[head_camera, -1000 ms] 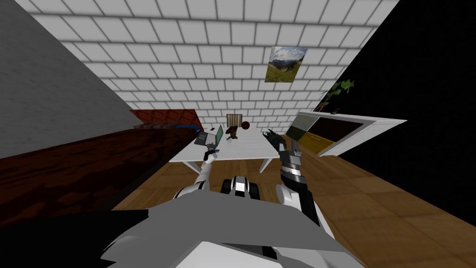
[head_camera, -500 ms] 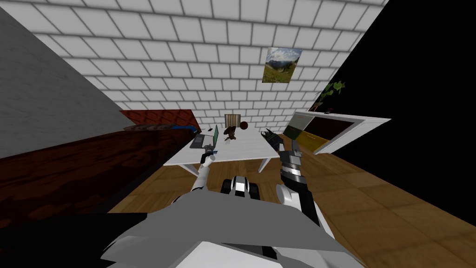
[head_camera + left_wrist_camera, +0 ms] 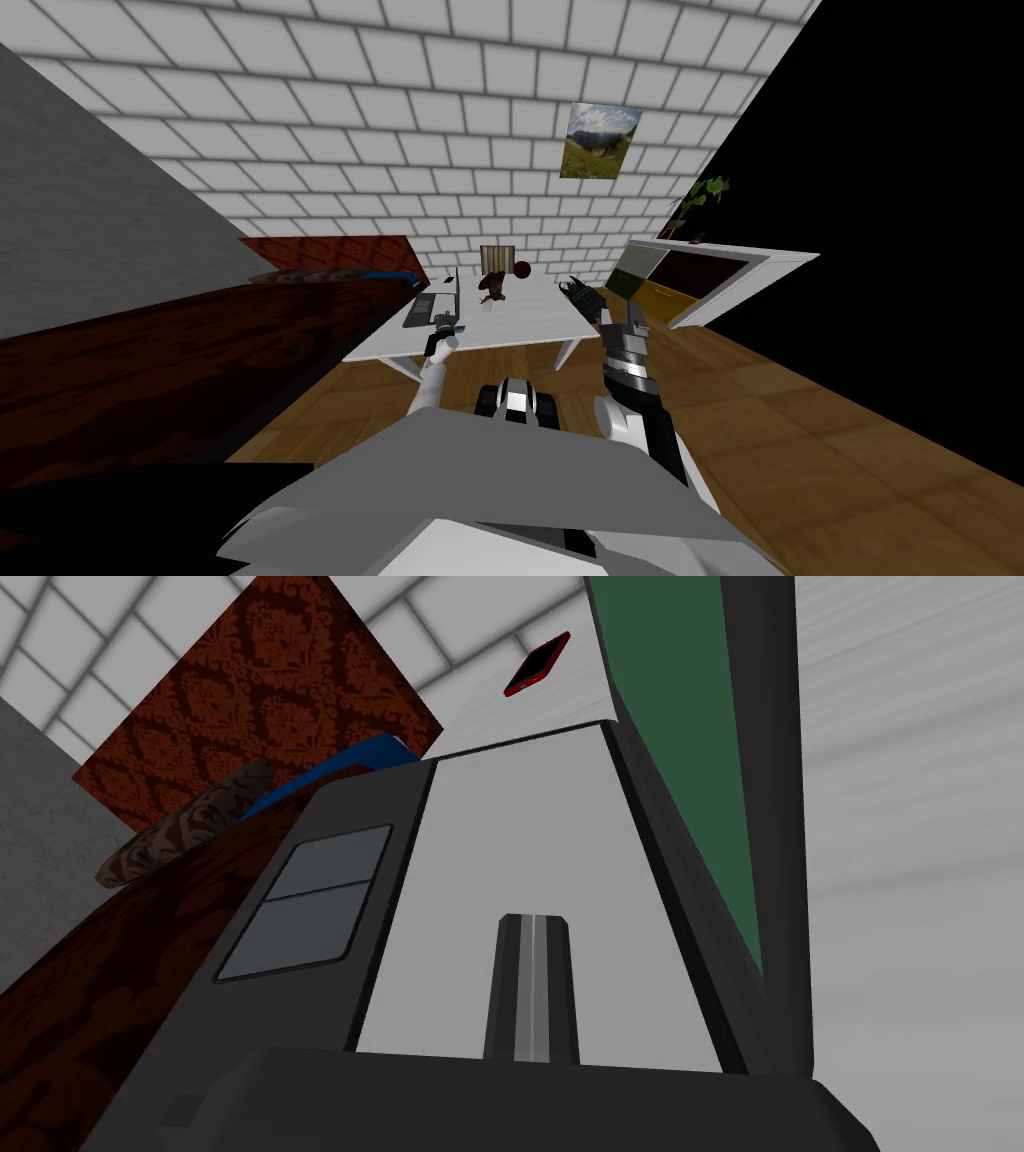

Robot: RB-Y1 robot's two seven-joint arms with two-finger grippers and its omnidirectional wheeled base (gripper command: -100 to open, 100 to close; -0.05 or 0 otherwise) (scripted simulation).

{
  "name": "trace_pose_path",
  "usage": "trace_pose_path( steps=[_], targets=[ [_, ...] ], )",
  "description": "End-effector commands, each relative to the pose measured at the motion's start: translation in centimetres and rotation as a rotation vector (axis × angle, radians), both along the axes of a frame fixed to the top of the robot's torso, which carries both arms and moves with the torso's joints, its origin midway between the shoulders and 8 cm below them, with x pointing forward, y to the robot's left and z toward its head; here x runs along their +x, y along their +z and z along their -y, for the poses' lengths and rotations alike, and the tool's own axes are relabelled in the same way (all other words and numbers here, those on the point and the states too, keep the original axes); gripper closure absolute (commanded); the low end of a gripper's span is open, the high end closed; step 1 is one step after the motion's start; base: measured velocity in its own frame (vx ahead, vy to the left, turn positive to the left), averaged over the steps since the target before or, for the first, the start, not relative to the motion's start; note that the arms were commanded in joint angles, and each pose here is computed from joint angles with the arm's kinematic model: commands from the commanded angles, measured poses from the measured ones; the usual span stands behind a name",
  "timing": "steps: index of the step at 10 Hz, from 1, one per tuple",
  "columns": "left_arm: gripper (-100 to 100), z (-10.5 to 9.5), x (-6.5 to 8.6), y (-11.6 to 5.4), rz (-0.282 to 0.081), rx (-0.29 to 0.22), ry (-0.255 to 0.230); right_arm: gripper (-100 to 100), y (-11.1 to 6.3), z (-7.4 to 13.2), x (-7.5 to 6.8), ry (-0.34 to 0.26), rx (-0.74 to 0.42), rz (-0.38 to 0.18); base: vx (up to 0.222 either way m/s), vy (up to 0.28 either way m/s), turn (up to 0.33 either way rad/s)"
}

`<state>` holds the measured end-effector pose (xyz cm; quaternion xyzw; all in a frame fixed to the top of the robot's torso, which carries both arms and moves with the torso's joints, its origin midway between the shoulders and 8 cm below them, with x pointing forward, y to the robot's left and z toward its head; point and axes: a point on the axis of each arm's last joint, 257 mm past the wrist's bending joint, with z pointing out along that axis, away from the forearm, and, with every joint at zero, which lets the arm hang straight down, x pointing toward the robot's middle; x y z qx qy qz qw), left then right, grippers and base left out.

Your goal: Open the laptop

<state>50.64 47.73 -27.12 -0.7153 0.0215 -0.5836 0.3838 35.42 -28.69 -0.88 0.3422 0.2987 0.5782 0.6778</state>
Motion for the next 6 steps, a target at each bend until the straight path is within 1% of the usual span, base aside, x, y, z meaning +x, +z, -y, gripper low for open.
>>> trace_pose_path(
  steps=[1,2,3,4,5,6],
  targets=[
    [100,-0.7,-1.2,1.3,0.016,0.016,0.011,0,0.0,0.0,0.0,0.000,0.000,0.000,0.022,-0.005,0.020],
    [100,-1.2,-3.1,-0.6,-0.023,-0.004,0.021,0,0.0,0.0,0.0,0.000,0.000,0.000,0.029,-0.010,-0.125],
    [100,-1.6,-3.7,-0.4,-0.023,0.004,0.027,0,0.0,0.0,0.0,0.000,0.000,0.000,0.036,-0.007,-0.085],
    [100,-1.7,-3.5,1.2,0.005,0.019,0.028,0,0.0,0.0,0.0,0.000,0.000,0.000,0.020,-0.002,-0.002],
    [100,-1.7,-3.5,1.8,0.015,0.025,0.028,0,0.0,0.0,0.0,0.000,0.000,0.000,0.000,0.000,0.000],
    [100,-2.2,-5.2,0.5,-0.015,0.009,0.037,0,0.0,0.0,0.0,0.000,0.000,0.000,0.026,-0.006,-0.144]
  ],
)
